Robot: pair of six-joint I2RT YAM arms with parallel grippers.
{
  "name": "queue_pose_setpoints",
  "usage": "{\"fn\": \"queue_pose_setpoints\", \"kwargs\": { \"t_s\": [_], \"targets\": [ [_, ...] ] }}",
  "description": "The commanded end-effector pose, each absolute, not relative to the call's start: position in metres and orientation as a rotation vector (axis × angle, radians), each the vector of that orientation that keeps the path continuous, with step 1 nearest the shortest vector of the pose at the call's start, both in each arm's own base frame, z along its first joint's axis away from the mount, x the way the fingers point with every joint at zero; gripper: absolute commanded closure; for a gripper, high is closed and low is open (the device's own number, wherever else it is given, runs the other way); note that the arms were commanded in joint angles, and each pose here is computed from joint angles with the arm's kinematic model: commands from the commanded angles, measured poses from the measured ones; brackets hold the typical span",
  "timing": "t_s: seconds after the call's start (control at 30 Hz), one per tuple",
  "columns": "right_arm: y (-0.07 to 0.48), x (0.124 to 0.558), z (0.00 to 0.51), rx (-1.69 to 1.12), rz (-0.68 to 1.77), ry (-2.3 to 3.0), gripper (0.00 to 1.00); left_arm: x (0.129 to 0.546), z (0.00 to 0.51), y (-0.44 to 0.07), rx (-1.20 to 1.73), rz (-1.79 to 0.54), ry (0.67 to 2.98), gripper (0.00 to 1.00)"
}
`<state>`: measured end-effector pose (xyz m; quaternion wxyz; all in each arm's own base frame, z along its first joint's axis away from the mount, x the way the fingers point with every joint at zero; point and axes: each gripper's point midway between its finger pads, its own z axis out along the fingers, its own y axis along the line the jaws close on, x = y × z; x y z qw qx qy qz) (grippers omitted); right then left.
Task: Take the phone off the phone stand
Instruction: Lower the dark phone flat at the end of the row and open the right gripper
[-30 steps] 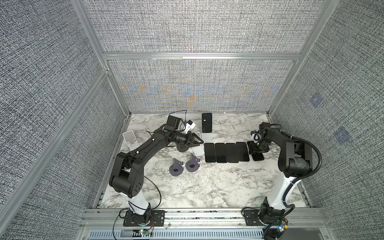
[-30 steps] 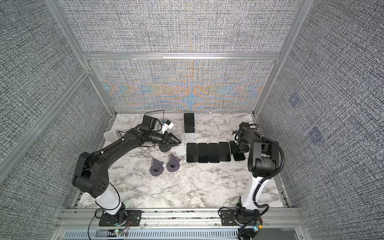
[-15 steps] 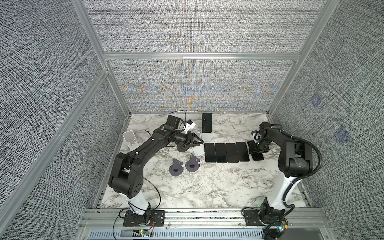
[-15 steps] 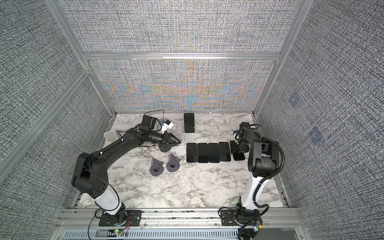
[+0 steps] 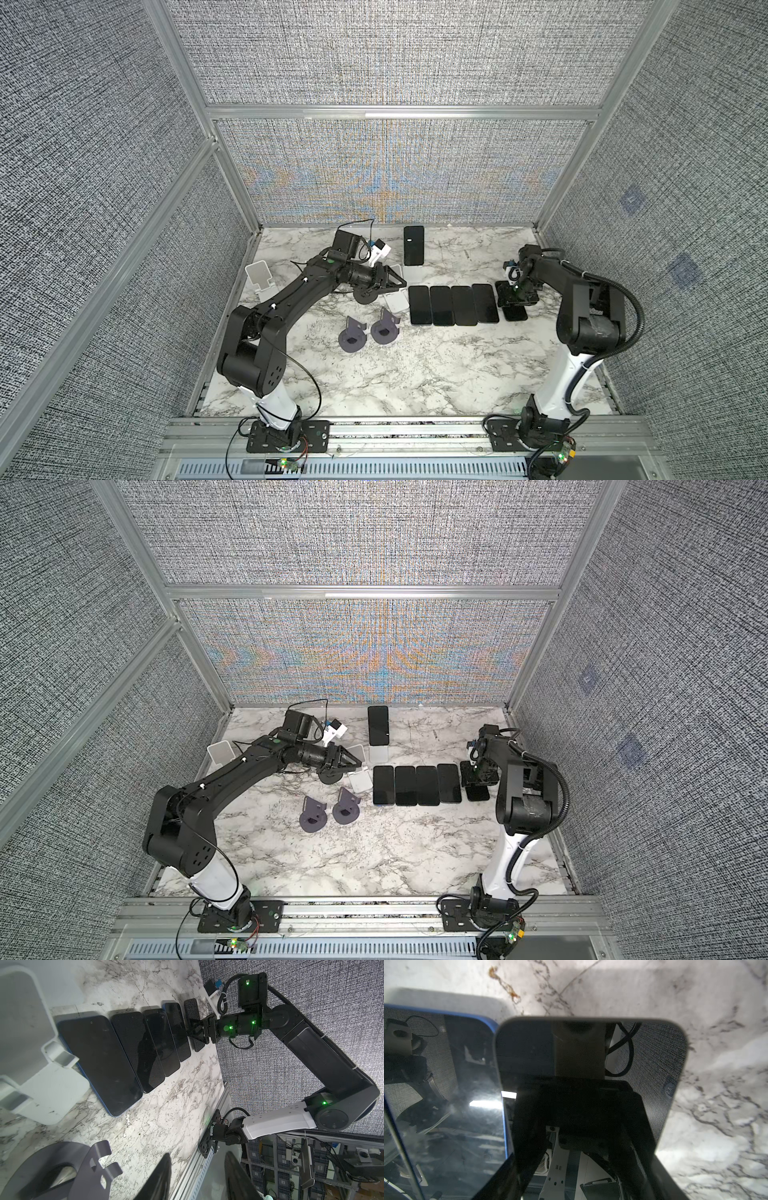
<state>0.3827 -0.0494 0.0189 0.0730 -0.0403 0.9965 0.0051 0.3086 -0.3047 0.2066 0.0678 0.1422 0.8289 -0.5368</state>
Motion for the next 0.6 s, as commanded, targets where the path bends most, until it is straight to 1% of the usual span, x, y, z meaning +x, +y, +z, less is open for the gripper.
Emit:
{"fn": "queue_pose_setpoints", "kwargs": {
  "t_s": [0.0, 0.23, 0.4, 0.47, 0.57],
  "targets": [
    [-0.0432, 0.3697, 0.0129, -0.109, 0.075, 3.049, 0.49, 0.3083, 0.2114, -0.3046, 0.452, -1.613, 2.478, 0.56],
    [-0.0417, 0.3699, 0.0142, -0.114, 0.089, 3.050, 0.41, 0.3088, 0.2102, -0.3042, 0.448, -1.608, 2.483, 0.56],
    [-0.0415, 0.3692, 0.0161, -0.120, 0.090, 3.050, 0.38, 0.3088, 0.2109, -0.3041, 0.451, -1.606, 2.481, 0.56],
    [-0.0417, 0.3696, 0.0160, -0.116, 0.089, 3.048, 0.31, 0.3085, 0.2112, -0.3042, 0.455, -1.607, 2.479, 0.56],
    [-0.0417, 0.3702, 0.0176, -0.111, 0.088, 3.045, 0.27, 0.3084, 0.2111, -0.3042, 0.456, -1.605, 2.479, 0.56]
  ]
}}
